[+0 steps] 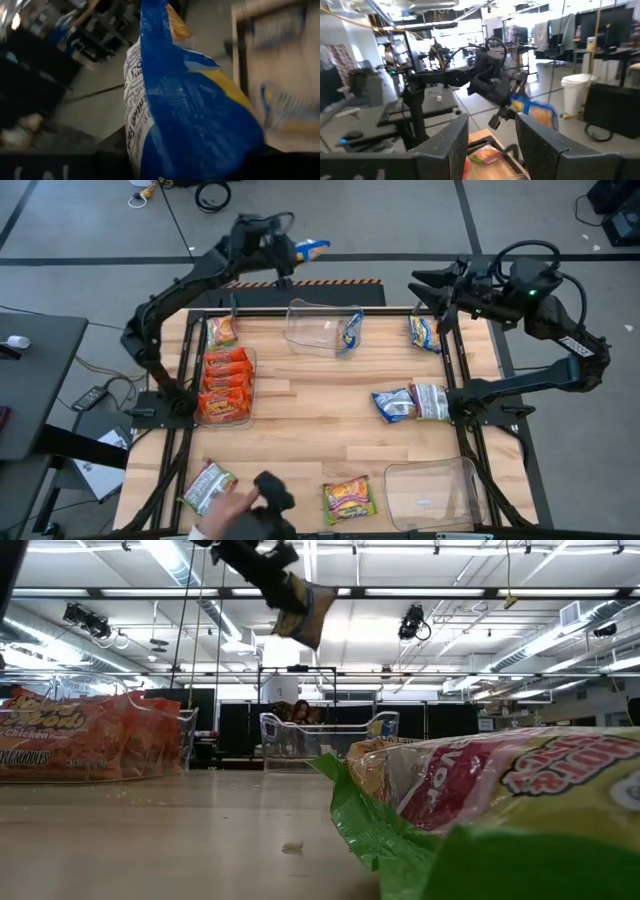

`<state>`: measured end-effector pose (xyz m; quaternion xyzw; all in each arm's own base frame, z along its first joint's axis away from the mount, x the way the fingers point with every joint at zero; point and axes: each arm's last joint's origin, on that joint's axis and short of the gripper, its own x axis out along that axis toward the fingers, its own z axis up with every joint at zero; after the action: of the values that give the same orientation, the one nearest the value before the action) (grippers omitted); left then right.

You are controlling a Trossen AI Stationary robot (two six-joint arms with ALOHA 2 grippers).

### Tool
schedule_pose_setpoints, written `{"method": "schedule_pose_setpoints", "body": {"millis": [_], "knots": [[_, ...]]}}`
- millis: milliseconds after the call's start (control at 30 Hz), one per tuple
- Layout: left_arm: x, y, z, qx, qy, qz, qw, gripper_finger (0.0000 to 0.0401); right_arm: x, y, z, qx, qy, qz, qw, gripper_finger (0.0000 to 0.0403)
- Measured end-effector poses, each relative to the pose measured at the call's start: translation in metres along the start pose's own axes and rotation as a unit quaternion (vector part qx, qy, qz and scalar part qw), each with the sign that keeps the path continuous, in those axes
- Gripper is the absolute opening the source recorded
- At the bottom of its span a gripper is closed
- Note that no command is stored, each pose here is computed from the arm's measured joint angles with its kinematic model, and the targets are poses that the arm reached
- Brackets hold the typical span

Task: Sort Maruchan noodles
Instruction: Put the blue noodles into the middle transparent bin

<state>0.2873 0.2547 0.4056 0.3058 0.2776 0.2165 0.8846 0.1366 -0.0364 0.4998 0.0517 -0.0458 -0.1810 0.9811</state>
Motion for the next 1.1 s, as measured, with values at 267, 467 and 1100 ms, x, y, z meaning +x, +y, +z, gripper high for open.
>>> {"method": "schedule_pose_setpoints", "body": {"millis": [267,467,1100], "knots": [[0.055,-0.036,-0.030,0.374,0.086,-0.123,0.915,0.0164,0.001,-0.001,-0.007,-0.015,0.032,-0.005,0.999,0.0169],[0.095,-0.091,-0.037,0.545,0.196,-0.203,0.790,0.0164,0.000,-0.001,-0.013,0.005,0.066,-0.010,0.998,0.0169],[0.110,-0.162,-0.025,0.618,0.130,-0.325,0.704,0.0164,-0.001,-0.002,-0.021,0.070,0.104,-0.018,0.992,0.0168]]}}
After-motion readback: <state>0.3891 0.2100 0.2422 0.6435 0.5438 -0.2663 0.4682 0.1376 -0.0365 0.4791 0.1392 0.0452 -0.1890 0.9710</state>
